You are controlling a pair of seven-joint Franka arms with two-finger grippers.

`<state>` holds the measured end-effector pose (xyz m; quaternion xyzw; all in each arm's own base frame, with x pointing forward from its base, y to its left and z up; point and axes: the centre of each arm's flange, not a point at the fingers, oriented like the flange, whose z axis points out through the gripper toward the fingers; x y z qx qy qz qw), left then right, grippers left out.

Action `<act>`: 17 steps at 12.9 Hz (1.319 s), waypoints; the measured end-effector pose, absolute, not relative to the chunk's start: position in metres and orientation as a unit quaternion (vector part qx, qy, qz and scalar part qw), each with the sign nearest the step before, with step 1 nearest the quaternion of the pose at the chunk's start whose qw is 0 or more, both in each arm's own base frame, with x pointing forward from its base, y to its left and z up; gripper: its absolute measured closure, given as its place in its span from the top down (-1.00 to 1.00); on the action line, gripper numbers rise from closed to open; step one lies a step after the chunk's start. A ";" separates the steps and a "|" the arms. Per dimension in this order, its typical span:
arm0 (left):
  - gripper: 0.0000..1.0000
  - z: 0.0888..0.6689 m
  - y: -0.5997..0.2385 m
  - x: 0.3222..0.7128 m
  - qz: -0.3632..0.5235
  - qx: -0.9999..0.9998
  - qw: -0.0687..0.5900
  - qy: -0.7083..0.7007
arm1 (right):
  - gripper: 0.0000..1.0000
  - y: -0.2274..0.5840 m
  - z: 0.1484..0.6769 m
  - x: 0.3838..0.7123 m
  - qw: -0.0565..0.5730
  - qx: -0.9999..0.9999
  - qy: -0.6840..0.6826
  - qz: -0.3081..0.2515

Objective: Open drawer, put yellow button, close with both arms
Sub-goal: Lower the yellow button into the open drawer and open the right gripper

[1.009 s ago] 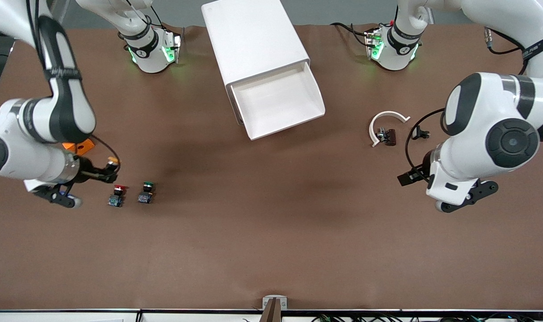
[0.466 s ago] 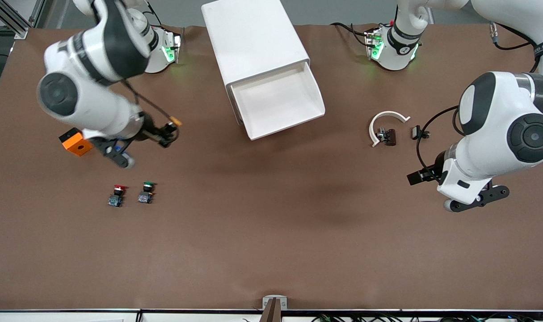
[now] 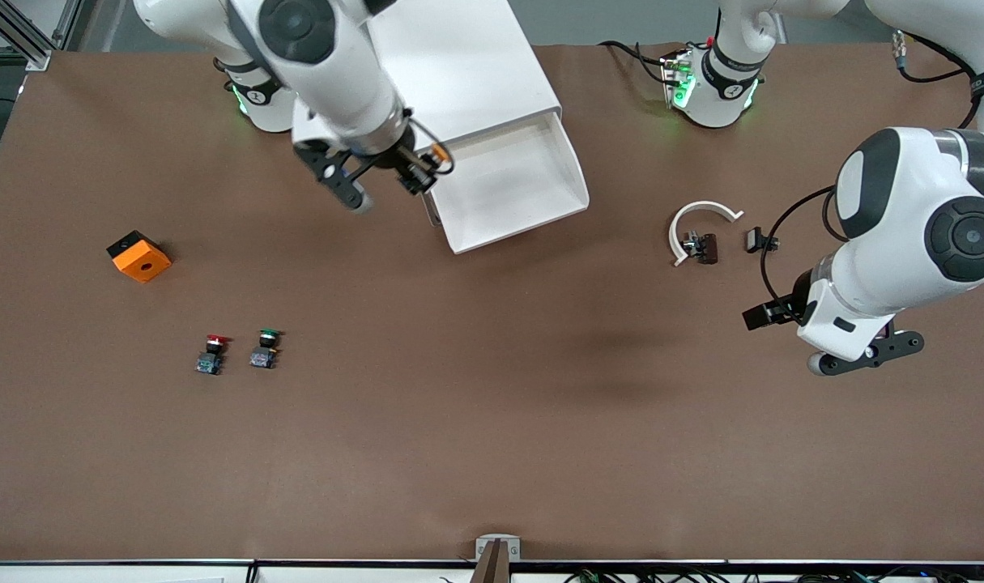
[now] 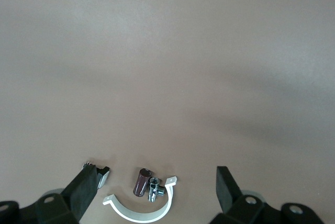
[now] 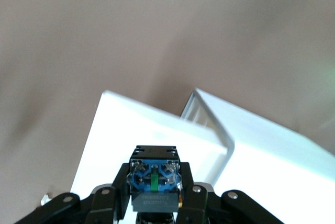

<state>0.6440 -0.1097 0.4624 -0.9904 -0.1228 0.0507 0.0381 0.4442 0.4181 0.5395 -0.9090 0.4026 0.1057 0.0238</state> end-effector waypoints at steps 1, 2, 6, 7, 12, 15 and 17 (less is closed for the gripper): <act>1.00 0.460 -0.109 0.643 0.051 -0.991 0.038 -0.121 | -0.18 0.435 0.540 0.432 0.030 -0.906 0.411 0.100; 1.00 0.458 -0.109 0.641 0.053 -0.991 0.038 -0.119 | -0.18 0.451 0.537 0.422 0.030 -0.903 0.417 0.095; 1.00 0.442 -0.117 0.636 0.058 -0.992 0.036 -0.109 | -0.18 0.507 0.488 0.391 0.005 -0.903 0.424 0.072; 1.00 0.437 -0.121 0.636 0.056 -0.992 0.035 -0.106 | -0.18 0.517 0.474 0.389 0.004 -0.902 0.426 0.070; 1.00 0.416 -0.157 0.628 0.045 -0.996 0.022 -0.075 | -0.18 0.548 0.443 0.375 0.001 -0.903 0.425 0.057; 1.00 0.398 -0.173 0.620 0.045 -0.997 0.018 -0.060 | -0.18 0.562 0.436 0.366 -0.003 -0.909 0.414 0.048; 1.00 0.389 -0.181 0.615 0.050 -0.997 0.017 -0.053 | -0.18 0.568 0.428 0.363 -0.009 -0.913 0.407 0.039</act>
